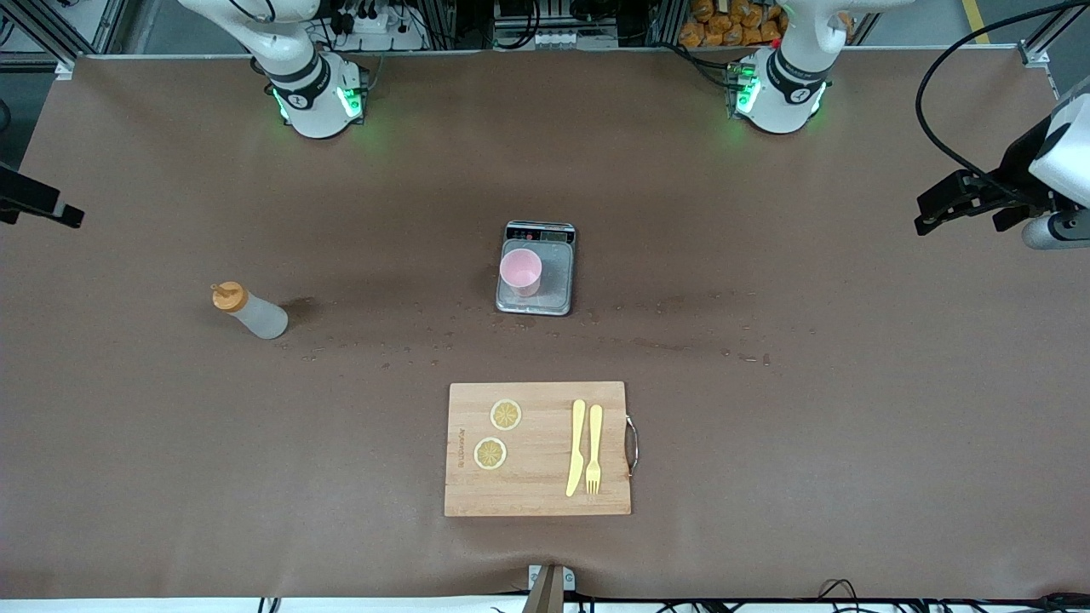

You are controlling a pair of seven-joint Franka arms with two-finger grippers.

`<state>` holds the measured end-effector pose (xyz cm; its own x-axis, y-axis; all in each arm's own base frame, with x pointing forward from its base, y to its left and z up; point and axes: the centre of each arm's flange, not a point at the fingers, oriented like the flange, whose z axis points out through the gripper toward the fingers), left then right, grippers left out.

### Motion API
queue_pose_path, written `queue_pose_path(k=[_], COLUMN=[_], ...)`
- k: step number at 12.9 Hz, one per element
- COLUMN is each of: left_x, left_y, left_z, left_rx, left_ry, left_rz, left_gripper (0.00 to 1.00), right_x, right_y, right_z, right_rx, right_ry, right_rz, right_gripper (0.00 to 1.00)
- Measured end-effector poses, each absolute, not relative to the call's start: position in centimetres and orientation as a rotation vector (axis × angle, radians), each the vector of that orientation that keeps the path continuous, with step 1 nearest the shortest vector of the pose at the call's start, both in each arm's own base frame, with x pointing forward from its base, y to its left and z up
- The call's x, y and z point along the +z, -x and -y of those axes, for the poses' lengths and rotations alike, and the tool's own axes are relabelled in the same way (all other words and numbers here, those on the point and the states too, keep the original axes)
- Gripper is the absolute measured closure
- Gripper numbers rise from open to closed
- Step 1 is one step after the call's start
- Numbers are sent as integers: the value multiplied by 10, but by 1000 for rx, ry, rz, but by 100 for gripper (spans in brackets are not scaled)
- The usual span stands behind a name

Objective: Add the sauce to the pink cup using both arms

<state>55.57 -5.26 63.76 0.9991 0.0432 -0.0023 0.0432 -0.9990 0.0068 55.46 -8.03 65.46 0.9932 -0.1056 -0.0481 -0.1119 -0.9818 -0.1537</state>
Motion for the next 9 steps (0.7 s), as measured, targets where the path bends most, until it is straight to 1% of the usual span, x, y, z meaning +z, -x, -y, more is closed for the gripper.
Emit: queue_pose_path(k=[2, 5, 7, 9], left_x=[638, 639, 641, 642], left_y=[-556, -555, -554, -553], left_z=[53, 55, 60, 62], left_rx=[-3, 2, 9, 10], left_ry=[-3134, -3134, -3133, -3133], left_rz=[-68, -60, -45, -39], left_gripper=[0, 0, 0, 0], right_x=[652, 656, 659, 658], right_y=[-555, -569, -573, -574], right_z=[79, 45, 24, 24], right_rx=[-5, -126, -171, -183], right_ry=[3035, 3077, 3118, 3135], right_rz=[-104, 100, 196, 219], right_gripper=[0, 0, 0, 0])
